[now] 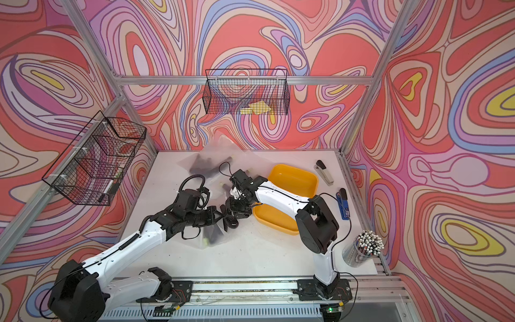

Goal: Place the eggplant in a zip-top bag and seal the zipper
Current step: Place the eggplant in the zipper food storage bag, then adjust the zipper food storage bag at the center of the board.

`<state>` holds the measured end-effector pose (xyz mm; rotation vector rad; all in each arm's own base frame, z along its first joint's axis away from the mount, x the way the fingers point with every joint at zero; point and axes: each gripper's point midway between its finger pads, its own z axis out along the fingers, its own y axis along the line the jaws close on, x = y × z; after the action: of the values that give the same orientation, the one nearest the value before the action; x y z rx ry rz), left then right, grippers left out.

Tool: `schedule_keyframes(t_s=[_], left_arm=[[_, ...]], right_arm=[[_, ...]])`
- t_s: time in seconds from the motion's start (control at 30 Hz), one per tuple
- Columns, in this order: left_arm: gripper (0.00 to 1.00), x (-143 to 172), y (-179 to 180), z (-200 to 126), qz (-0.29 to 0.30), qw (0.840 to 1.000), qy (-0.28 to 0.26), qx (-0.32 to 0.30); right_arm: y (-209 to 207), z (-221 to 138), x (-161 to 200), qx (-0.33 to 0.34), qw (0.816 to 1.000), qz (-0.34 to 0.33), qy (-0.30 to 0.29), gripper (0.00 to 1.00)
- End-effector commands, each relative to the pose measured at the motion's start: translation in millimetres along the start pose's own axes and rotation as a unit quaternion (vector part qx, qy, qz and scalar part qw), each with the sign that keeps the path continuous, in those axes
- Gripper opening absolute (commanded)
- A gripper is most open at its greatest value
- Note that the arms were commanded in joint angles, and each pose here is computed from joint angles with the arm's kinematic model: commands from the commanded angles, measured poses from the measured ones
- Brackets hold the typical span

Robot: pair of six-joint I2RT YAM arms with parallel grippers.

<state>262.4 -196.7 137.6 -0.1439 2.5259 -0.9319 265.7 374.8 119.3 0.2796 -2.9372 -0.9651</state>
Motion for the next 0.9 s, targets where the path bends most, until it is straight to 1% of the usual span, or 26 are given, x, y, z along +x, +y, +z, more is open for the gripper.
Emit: schedule_keyframes(t_s=[0.0,0.1,0.13,0.2,0.23,0.33,0.4,0.43,0.47,0.5,0.53,0.57,0.63,0.67,0.73,0.77,0.8,0.83,0.87], left_arm=[[0.0,-19.5,-17.5,-9.2,-0.029,0.998,-0.03,0.045],[0.0,-20.3,-8.7,-9.9,-0.025,0.999,-0.025,0.033],[0.0,-19.0,-6.2,-10.1,-0.022,0.999,-0.022,0.029],[0.0,-19.6,-6.5,-11.9,-0.009,0.999,-0.024,0.028],[0.0,-14.8,-3.2,-12.4,-0.008,1.0,-0.015,0.021],[0.0,-13.2,-6.9,-15.8,0.005,0.999,-0.014,0.03],[0.0,-13.2,-11.1,-17.6,0.014,0.999,-0.015,0.04],[0.0,-12.1,-15.1,-18.4,0.02,0.998,-0.013,0.05],[0.0,-11.5,-17.6,-19.6,0.027,0.998,-0.011,0.056],[0.0,-10.2,-20.6,-20.5,0.035,0.997,-0.007,0.064],[0.0,-14.5,-28.1,-21.9,0.052,0.995,-0.016,0.08],[0.0,-14.9,-28.6,-22.4,0.055,0.995,-0.017,0.081],[0.0,-16.6,-27.9,-22.6,0.062,0.995,-0.02,0.076],[0.0,-18.4,-26.3,-22.6,0.06,0.996,-0.023,0.068],[0.0,-21.6,-26.8,-22.8,0.063,0.996,-0.026,0.064],[0.0,-23.3,-25.6,-22.7,0.061,0.996,-0.03,0.06],[0.0,-25.0,-23.3,-22.9,0.056,0.996,-0.035,0.053],[0.0,-25.8,-22.0,-23.6,0.052,0.997,-0.039,0.05],[0.0,-26.9,-20.9,-23.6,0.047,0.997,-0.043,0.047]], right_arm=[[21.3,-15.4,-4.8,-0.006,0.999,-0.016,-0.041,0.69],[22.7,-30.1,-8.2,-0.003,0.997,-0.027,-0.077,0.81],[24.3,-37.4,-11.3,-0.002,0.995,-0.034,-0.095,0.97],[27.6,-54.9,-18.3,0.003,0.989,-0.051,-0.137,0.98],[32.0,-67.3,-22.8,0.0,0.984,-0.062,-0.165,0.98],[39.4,-98.0,-32.4,-0.006,0.967,-0.088,-0.24,0.98],[37.5,-116.1,-37.5,0.003,0.954,-0.095,-0.285,0.98],[34.4,-126.9,-41.5,0.008,0.944,-0.092,-0.316,0.98],[25.4,-140.7,-48.9,0.024,0.929,-0.07,-0.361,0.98],[20.5,-147.1,-51.2,0.025,0.921,-0.056,-0.385,0.98],[18.0,-158.1,-55.4,0.022,0.906,-0.051,-0.42,0.98],[17.3,-164.6,-58.2,0.011,0.893,-0.048,-0.448,0.98],[16.9,-170.4,-58.8,-0.019,0.876,-0.041,-0.481,0.98],[17.3,-170.3,-57.8,-0.028,0.872,-0.046,-0.486,0.97],[19.4,-166.9,-52.9,-0.036,0.869,-0.081,-0.486,0.78],[18.2,-159.7,-49.4,-0.04,0.876,-0.082,-0.473,0.68],[16.9,-150.7,-46.0,-0.029,0.887,-0.096,-0.45,0.6],[15.2,-136.4,-40.8,-0.01,0.904,-0.11,-0.412,0.56],[13.0,-123.6,-36.3,0.004,0.919,-0.114,-0.378,0.49]])
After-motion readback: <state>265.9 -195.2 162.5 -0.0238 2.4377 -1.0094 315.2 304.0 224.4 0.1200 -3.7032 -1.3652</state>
